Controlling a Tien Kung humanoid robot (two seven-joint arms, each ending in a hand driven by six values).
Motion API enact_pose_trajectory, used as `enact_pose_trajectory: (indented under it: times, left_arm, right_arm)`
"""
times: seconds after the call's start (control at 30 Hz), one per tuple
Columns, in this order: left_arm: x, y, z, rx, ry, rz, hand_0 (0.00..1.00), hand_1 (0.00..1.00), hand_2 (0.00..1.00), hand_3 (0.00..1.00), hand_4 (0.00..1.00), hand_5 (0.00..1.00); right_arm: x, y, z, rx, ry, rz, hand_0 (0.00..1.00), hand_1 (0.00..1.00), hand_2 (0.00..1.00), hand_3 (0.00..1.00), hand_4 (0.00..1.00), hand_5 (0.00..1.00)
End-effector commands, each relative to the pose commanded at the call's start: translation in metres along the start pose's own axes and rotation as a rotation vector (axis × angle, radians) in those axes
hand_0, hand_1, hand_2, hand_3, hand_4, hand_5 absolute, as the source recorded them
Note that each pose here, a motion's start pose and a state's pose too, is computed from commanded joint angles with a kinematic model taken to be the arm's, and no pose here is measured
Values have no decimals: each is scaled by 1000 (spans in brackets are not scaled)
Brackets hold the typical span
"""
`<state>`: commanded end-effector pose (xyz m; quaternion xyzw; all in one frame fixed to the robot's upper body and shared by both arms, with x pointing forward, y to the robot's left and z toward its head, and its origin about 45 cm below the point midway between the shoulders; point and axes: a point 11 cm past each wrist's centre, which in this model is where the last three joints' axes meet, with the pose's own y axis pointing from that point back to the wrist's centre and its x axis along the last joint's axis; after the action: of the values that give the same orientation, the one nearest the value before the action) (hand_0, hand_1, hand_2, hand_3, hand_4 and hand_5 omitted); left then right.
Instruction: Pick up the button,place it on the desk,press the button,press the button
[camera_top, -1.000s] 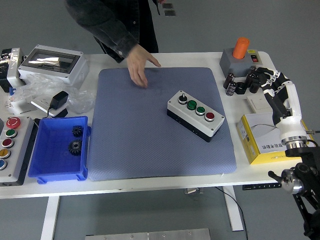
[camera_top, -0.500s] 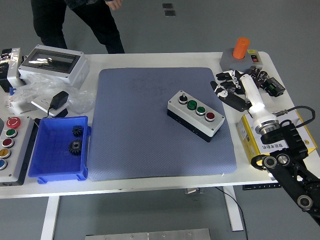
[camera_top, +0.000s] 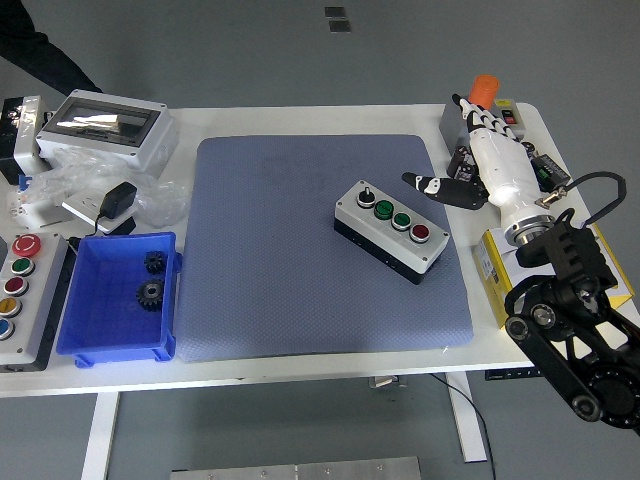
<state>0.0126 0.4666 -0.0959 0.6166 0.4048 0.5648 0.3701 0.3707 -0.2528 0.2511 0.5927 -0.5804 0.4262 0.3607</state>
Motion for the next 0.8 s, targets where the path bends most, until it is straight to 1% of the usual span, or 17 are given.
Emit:
enact_pose_trajectory:
  times: [0.03,0.2,0.23,0.43,0.6,0.63,0.8]
  left_arm:
    - [0,0,0,-1,0,0,682,686,596,660,714,315]
    - [0,0,1,-2,0,0,682,686,596,660,714,315]
    - [0,0,1,-2,0,0,682,687,596,660,714,313]
    - [1,0,2,-3,-1,2,682,686,596,660,712,311]
    - [1,0,2,-3,0,3,682,686,596,660,712,311]
    - [2,0,2,-3,0,3,682,686,596,660,712,312]
    - [2,0,2,-2,1,5,682,686,596,660,712,312]
  right_arm:
    - [-2,0,-1,-2,14,-8,998,998,998,998,998,573]
    - [-16,-1,-12,5,38,-51,998,998,998,998,998,573]
    - [-19,-1,-14,8,39,-59,998,998,998,998,998,689]
    - [-36,-3,-26,27,40,-103,998,998,998,998,998,693]
    - [-56,-4,-34,36,47,-148,998,998,998,998,998,693]
    - [-61,-4,-35,36,52,-159,998,998,998,998,998,709]
    - [-78,-7,-36,23,65,-199,998,998,998,998,998,709]
